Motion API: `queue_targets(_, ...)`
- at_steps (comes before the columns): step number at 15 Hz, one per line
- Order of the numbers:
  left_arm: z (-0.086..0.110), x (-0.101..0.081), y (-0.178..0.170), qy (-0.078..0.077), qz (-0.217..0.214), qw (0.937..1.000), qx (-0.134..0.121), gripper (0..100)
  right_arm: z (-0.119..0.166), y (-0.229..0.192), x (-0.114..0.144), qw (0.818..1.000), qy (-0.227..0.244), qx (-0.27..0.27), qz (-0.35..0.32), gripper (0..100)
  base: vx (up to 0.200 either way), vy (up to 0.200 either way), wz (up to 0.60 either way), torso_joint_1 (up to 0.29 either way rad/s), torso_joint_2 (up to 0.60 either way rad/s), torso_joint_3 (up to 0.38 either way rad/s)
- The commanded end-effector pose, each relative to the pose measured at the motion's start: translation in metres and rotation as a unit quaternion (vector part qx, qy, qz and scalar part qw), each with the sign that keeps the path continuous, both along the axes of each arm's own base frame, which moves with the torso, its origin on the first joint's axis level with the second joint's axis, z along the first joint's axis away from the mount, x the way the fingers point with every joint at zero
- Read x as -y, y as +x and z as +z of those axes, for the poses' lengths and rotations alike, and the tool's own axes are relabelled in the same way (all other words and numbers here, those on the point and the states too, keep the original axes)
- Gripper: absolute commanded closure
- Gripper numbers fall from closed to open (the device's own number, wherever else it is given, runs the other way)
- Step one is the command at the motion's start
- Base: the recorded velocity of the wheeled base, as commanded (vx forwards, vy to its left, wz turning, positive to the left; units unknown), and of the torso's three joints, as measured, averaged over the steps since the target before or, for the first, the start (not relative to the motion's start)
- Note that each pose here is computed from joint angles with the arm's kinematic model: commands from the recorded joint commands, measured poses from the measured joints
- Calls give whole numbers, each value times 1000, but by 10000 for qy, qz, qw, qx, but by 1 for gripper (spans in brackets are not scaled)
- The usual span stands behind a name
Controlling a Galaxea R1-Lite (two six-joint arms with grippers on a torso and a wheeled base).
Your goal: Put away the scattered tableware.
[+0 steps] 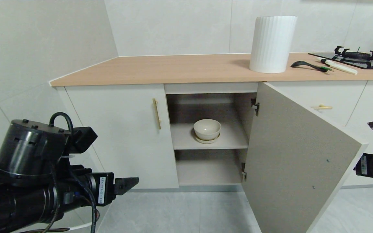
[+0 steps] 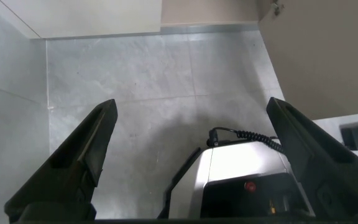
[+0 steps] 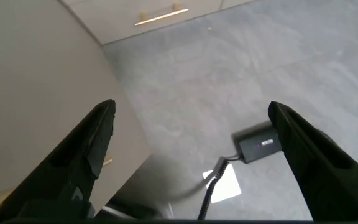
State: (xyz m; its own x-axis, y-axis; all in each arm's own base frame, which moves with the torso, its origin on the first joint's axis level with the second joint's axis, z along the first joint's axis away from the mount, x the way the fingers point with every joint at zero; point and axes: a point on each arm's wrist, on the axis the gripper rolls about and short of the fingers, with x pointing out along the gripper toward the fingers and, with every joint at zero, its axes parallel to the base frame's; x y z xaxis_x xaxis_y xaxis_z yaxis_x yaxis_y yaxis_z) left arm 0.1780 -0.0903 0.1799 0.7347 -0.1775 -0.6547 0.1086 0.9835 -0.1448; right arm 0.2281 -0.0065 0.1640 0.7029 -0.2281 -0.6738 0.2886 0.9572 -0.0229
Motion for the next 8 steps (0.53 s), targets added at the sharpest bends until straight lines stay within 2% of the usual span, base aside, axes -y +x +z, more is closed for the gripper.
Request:
queue_targets(1, 0, 0, 0, -1, 7, 10000, -1, 0, -7, 0, -12, 9998, 95, -41, 194, 0, 0, 0, 0, 0, 0, 0)
queue_targets(4, 1, 0, -1, -7, 12, 10000, 22, 0, -12, 1, -33, 9983, 275, 143, 493, 0, 0, 0, 0, 0, 0, 0)
queue_targets(8, 1, -1, -2, -5, 13, 10000, 39, 0, -27, 6, -77, 9928, 892, 178, 778, 0, 0, 0, 0, 0, 0, 0)
